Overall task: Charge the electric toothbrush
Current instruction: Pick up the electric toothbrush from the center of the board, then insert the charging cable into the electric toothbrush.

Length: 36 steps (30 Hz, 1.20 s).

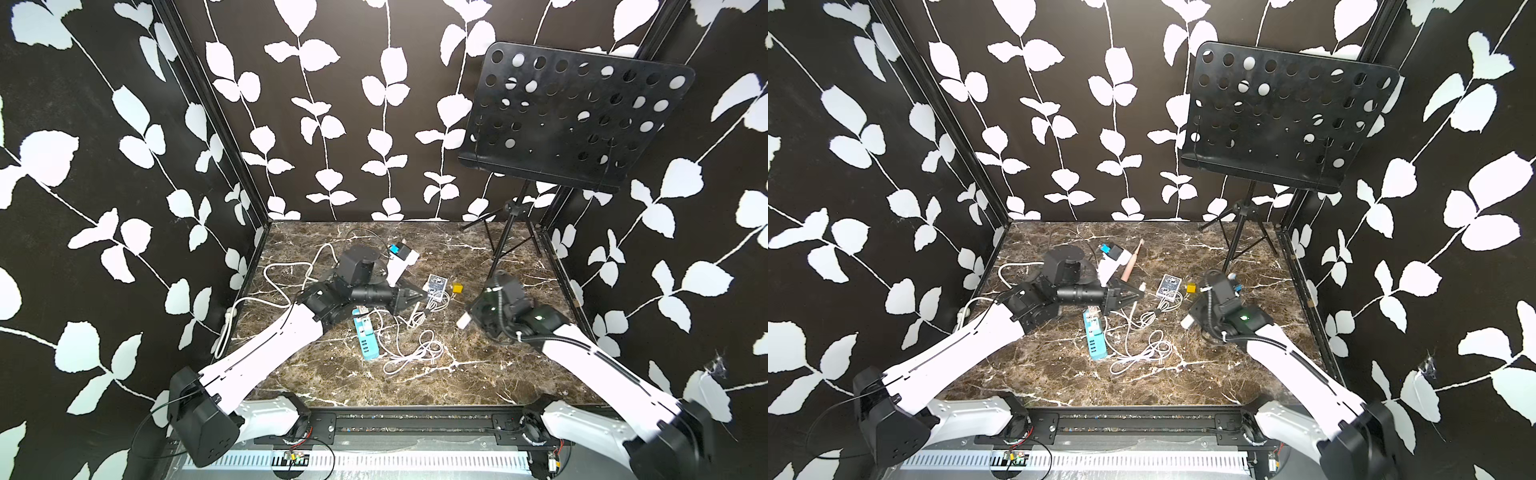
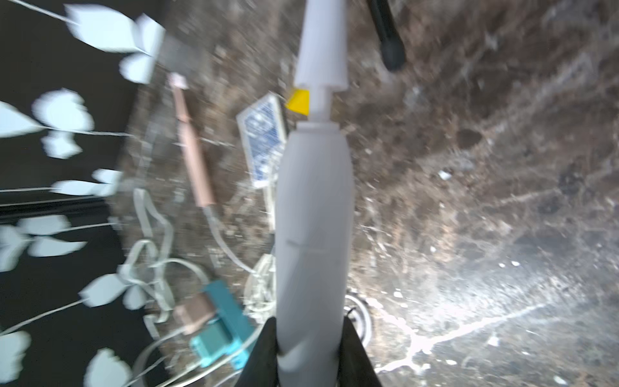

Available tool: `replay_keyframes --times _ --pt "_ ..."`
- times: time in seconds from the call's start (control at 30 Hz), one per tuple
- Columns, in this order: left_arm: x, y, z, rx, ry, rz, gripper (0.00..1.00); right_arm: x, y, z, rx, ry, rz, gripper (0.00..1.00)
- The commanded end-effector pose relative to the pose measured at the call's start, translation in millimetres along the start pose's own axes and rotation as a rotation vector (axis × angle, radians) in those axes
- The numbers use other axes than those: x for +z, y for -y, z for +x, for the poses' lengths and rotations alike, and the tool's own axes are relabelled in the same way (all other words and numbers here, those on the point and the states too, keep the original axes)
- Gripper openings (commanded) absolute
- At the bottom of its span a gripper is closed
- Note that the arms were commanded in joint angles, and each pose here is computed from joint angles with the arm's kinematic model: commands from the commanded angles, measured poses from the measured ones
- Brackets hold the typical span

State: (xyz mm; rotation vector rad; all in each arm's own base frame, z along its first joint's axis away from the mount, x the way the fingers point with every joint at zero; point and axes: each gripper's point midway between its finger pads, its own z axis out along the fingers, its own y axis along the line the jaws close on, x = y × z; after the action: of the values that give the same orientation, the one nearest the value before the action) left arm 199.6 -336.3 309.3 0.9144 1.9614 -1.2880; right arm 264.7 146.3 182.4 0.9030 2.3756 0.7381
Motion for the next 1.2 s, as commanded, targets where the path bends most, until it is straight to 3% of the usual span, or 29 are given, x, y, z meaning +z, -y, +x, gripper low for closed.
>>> replay_keyframes --times 0.0,0.1,0.27,0.57,0.73,1.17 --pt "5 27 -9 0.011 0.01 0.07 0.0 -34 -18 -18 -0.006 0.034 -0.039 0.17" --pt "20 28 2 0.05 -0.043 0.019 0.0 -55 -15 -28 0.023 0.049 0.009 0.19" --pt "52 40 18 0.081 -0.115 0.069 0.0 -52 -31 -19 0.006 -0.05 0.04 0.16" --pt "85 29 39 0.0 -0.179 0.12 0.0 -60 -59 -23 -0.065 -0.077 0.053 0.15" --pt "92 17 41 -0.024 -0.168 0.077 0.0 -61 -63 -24 -0.089 -0.078 0.055 0.14" --pt "89 10 27 -0.135 -0.091 0.141 0.0 -54 -69 -15 -0.154 -0.082 0.043 0.13"
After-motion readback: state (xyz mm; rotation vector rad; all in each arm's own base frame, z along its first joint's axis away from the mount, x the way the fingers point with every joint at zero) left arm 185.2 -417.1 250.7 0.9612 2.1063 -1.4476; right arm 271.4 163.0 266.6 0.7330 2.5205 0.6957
